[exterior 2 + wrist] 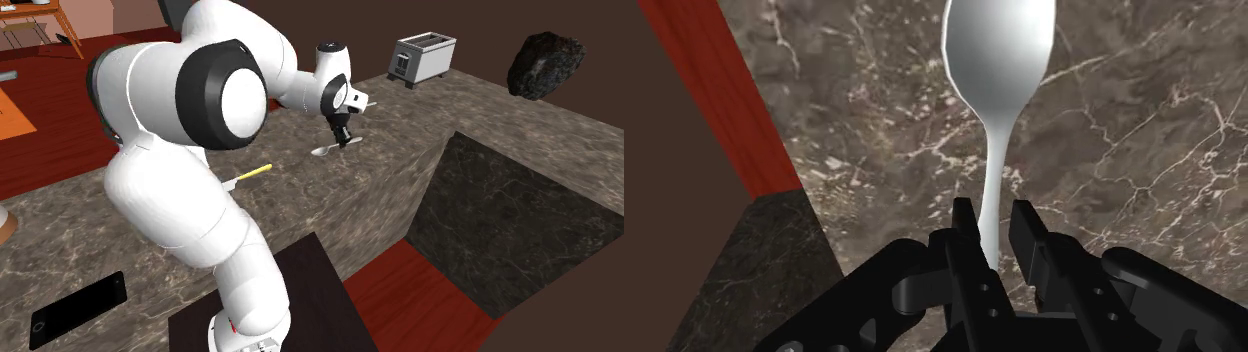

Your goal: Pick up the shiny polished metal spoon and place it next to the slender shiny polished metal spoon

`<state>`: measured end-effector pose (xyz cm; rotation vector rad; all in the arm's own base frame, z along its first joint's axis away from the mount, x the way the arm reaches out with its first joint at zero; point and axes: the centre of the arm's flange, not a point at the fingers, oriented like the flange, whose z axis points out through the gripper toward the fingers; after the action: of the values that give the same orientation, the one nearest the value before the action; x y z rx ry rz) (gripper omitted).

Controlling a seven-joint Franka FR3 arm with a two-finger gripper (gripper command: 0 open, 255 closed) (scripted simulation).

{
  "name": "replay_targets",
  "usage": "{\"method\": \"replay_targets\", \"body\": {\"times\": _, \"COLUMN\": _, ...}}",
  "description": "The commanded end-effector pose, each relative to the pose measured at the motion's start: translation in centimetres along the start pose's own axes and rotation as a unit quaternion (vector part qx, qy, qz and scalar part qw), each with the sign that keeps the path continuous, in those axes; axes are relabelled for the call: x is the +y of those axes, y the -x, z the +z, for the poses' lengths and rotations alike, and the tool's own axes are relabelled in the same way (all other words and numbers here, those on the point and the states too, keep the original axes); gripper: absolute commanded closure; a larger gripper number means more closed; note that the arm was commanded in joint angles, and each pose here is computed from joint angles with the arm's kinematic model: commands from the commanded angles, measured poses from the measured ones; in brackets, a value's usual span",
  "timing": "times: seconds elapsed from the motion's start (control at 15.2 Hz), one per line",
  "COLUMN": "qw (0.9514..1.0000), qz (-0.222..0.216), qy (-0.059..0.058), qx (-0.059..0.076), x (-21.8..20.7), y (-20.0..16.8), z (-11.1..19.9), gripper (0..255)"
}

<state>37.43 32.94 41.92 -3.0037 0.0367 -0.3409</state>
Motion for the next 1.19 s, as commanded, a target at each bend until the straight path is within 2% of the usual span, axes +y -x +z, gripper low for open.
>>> {"method": "replay_targets", "body": {"times": 0.0, "qw": 1.0, "qz": 0.0, "qy": 0.0, "qx": 0.0, "x": -1.9, "y": -2.1, "z": 0.6, "gripper": 255}}
{"method": "replay_targets", "body": {"times": 1.12, "qw": 1.0, "qz": 0.0, "qy": 0.0, "qx": 0.0, "x": -16.3, "y": -18.4, "z": 5.9, "gripper": 255}}
